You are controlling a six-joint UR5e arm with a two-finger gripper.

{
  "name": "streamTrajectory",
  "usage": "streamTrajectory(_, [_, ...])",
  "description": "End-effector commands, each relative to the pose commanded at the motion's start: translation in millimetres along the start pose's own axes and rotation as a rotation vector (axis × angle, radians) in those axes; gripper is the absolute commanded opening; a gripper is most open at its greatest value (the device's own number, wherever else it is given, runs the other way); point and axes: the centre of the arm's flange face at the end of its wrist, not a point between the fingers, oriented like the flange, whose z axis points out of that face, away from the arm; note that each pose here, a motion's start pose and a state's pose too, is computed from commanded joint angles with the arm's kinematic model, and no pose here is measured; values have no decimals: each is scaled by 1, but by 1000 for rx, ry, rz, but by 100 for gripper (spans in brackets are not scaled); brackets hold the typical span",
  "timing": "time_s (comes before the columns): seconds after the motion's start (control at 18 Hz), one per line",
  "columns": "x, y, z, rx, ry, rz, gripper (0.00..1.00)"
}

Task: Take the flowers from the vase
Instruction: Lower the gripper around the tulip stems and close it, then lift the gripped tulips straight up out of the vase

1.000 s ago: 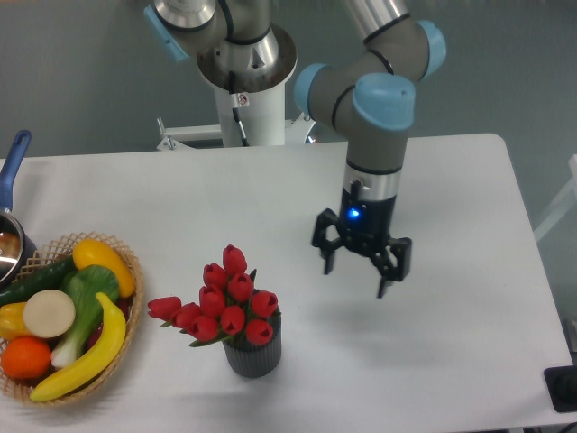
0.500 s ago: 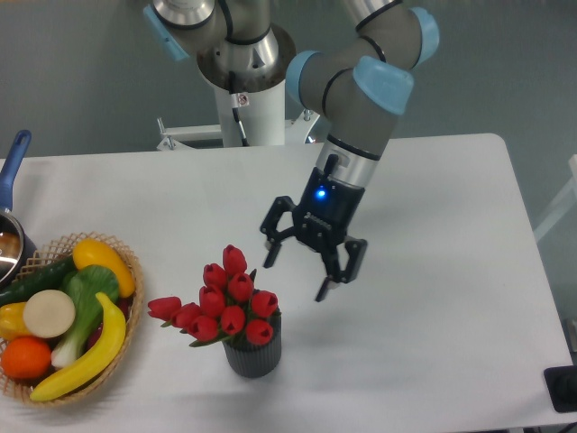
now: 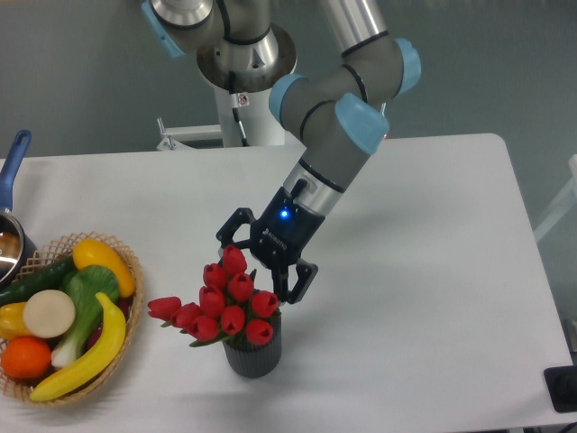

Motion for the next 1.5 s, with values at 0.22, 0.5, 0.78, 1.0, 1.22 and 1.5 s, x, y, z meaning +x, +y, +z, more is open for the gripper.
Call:
streamTrajectory(0.22, [0,1,2,21,17,-47,39])
streamTrajectory(0.5, [-4,3,-4,-2,-7,-41,0])
streamTrajectory(0.78, [-7,1,-11,-15,-31,-46,0])
streamTrajectory(1.0, [-13,-17,-26,10,-56,-76,0])
streamTrajectory(1.22, [-21,-43,-42,79,-54,-151,0])
streamTrajectory(1.5, [-26,-64,-75,162,-55,-216,0])
